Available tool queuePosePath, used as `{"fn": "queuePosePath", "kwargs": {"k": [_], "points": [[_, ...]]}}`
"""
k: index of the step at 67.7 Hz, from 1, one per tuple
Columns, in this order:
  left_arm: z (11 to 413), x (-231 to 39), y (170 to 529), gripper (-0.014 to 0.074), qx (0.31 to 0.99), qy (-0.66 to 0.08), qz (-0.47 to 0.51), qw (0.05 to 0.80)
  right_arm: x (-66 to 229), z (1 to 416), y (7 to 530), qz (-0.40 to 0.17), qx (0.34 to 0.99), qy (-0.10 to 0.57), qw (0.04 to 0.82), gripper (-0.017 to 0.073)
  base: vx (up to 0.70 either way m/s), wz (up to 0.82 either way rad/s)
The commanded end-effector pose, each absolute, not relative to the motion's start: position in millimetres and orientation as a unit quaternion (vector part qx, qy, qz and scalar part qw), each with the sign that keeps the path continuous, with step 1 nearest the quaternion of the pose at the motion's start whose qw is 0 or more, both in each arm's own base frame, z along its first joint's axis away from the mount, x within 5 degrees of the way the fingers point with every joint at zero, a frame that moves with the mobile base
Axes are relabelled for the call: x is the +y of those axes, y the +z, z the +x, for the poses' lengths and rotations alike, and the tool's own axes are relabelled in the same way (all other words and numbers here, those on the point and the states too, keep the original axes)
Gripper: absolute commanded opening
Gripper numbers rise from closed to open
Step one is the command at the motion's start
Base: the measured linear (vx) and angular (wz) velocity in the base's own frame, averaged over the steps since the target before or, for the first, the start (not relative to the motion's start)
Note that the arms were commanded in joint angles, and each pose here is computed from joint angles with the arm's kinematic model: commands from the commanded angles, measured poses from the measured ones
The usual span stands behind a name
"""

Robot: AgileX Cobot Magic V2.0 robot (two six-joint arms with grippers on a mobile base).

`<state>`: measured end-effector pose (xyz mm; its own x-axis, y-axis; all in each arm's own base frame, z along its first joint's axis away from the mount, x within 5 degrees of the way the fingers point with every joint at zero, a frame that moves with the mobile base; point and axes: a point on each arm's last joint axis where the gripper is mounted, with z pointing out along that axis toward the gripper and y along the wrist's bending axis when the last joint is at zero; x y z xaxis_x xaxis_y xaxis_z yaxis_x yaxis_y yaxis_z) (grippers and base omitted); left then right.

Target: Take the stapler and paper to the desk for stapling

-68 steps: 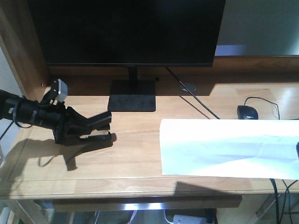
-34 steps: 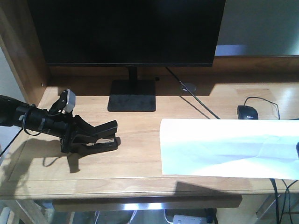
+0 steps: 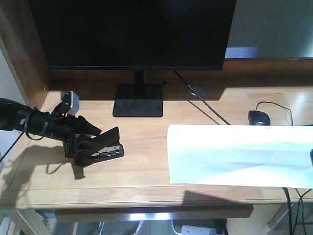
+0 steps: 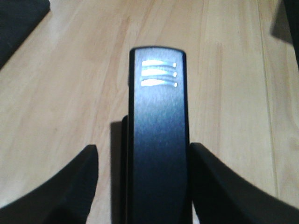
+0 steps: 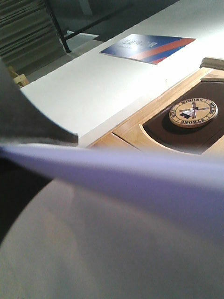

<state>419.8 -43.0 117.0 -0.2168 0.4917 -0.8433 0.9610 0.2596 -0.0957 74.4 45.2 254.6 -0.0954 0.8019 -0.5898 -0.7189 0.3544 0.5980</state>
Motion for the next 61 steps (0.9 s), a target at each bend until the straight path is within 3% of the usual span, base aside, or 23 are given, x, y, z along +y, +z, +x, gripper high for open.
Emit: {"fn": "queuePosePath", "kwargs": {"k": [1,15,31,61], "points": [[422,-50,172,0.0419,0.672,-0.323,0.518,0.418,44,67,256,0.030,0.438,0.588,0.680,-0.0006,0.00,0.00],[418,-50,194,0.0314,0.660,-0.311,0.528,0.434,44,67,256,0.030,0.438,0.588,0.680,-0.0006,0.00,0.00],[418,-52,192,-0.0009,0.679,-0.309,0.520,0.417,44,67,256,0.030,0.438,0.588,0.680,-0.0006,0.00,0.00],[418,-58,185,-0.0008,0.688,-0.289,0.535,0.395,44,67,256,0.030,0.438,0.588,0.680,-0.0006,0.00,0.00]]}}
